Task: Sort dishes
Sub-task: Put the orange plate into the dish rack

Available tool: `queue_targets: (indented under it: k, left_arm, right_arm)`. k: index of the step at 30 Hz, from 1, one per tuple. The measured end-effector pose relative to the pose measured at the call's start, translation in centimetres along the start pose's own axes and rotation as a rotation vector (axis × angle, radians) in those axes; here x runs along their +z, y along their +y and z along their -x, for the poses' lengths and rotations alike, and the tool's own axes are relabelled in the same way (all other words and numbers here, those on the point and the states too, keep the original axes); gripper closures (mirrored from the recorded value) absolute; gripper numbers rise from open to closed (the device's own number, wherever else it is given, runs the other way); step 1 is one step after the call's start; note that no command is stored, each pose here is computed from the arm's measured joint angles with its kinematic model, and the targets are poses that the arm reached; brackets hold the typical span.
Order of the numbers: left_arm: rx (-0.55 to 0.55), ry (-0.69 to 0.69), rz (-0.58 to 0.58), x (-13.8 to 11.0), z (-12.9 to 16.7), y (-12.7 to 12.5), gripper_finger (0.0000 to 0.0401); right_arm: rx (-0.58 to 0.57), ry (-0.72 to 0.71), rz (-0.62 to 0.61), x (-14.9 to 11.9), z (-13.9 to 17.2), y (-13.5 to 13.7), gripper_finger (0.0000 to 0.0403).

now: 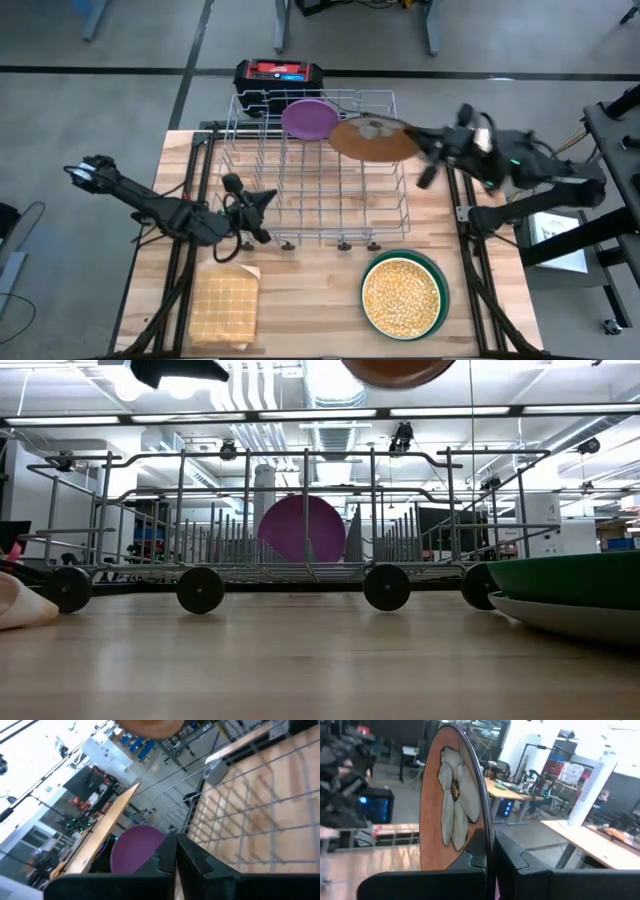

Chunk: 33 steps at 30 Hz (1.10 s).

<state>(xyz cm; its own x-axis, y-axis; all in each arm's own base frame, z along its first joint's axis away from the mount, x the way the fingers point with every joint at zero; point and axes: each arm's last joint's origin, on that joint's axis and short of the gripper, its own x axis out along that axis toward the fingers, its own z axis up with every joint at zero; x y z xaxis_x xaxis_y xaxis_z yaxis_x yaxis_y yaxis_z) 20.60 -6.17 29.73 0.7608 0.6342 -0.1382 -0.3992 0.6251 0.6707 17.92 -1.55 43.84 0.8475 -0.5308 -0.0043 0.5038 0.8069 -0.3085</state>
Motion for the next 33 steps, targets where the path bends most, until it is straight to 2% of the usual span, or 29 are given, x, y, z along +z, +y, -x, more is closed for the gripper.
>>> queue_targets:
  k: [5,12,18,21,27,33]
  left_arm:
    - [0.062,0.025,0.011,-0.8,0.1,1.2,0.0401]
    - [0.278,0.129,0.029,-1.5,0.9,3.0,0.0401]
    - [0.388,0.184,0.059,-1.3,1.3,4.0,0.0401]
    - [0.409,0.196,0.061,-1.3,1.4,4.1,0.0401]
    - [0.426,0.195,0.098,-0.9,1.5,4.5,0.0401]
    - [0.453,0.225,0.055,-0.5,2.0,5.8,0.0401]
  right_arm:
    - [0.052,-0.005,0.069,-1.3,-5.2,-0.6,0.0403]
    - [0.082,-0.026,0.091,-1.5,-10.6,-2.2,0.0403]
    - [0.082,-0.021,0.138,-2.8,-14.5,-1.2,0.0403]
    - [0.069,-0.067,0.130,-3.2,-15.9,-0.7,0.0403]
    - [0.074,-0.045,0.068,-5.5,-18.9,0.8,0.0403]
    - [0.085,-0.036,0.009,-8.0,-21.7,2.5,0.0403]
